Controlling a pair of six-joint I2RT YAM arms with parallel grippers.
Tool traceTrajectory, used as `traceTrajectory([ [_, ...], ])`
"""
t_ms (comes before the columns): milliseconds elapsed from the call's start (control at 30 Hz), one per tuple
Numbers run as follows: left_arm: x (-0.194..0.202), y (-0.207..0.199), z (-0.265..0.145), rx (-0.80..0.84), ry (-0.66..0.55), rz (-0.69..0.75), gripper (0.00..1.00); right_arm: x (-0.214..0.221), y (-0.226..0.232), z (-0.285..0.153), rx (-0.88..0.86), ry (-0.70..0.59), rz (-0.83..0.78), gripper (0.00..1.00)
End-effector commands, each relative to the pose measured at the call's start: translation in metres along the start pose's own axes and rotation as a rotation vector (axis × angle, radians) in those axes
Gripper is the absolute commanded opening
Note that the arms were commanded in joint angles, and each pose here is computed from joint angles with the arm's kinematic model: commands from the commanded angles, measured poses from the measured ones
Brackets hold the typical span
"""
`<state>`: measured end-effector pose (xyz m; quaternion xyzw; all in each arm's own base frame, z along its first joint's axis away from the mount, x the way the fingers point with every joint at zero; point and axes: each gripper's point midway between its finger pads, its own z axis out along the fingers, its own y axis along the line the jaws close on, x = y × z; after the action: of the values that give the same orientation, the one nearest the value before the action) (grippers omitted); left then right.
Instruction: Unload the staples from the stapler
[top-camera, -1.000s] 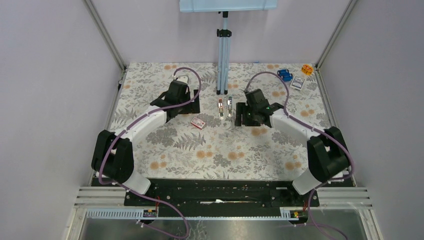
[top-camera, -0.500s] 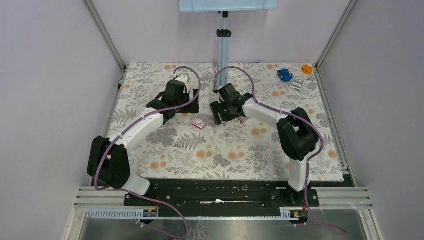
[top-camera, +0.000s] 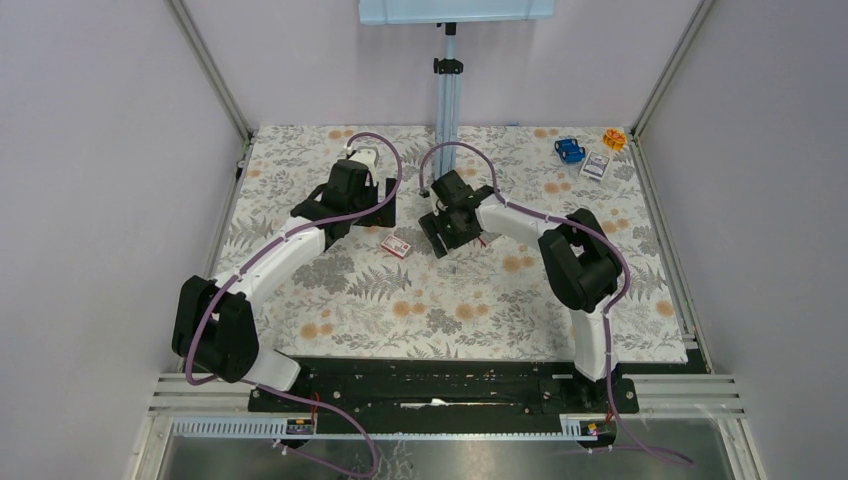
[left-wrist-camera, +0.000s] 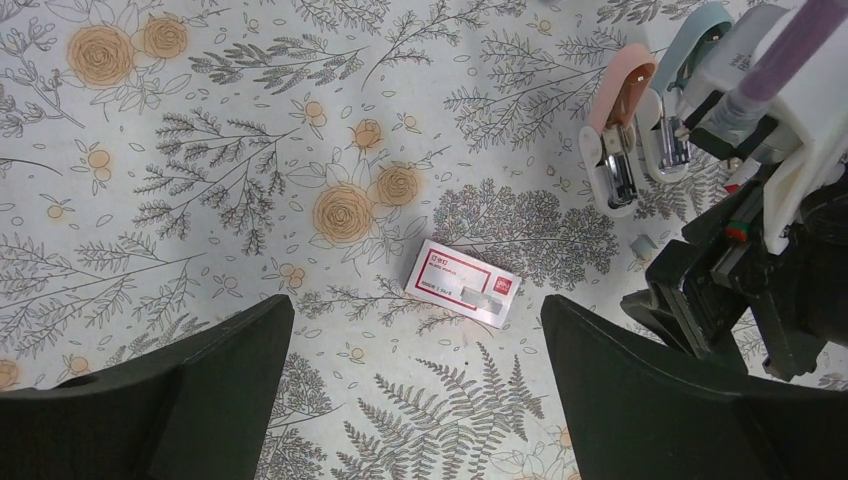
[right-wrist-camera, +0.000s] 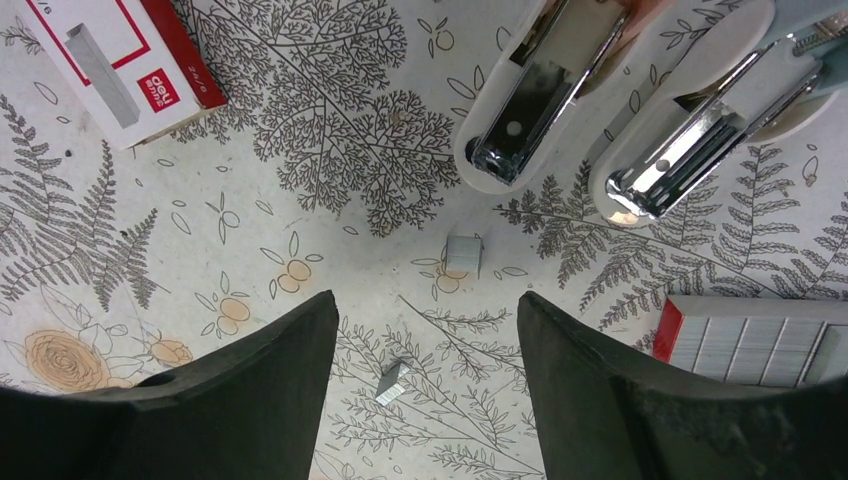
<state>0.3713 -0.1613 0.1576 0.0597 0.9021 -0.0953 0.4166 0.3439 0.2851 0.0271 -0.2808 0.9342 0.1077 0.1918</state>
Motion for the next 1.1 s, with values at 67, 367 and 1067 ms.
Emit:
traceTrajectory([
  [67,-0.019,0.001,-0.003,-0.008,-0.059,0.017,0.99,-0.009,-0.009,0.007,0.037,-0.003,-0.026,0.73],
  [367,-0.021,0.004,-0.004,-0.022,-0.073,0.022,0.99,-0.004,-0.023,0.02,0.113,0.011,-0.022,0.63],
  [1067,-0.028,0.01,-0.011,-0.049,-0.105,0.025,0.99,0.002,-0.011,0.027,0.112,0.042,-0.016,0.47],
])
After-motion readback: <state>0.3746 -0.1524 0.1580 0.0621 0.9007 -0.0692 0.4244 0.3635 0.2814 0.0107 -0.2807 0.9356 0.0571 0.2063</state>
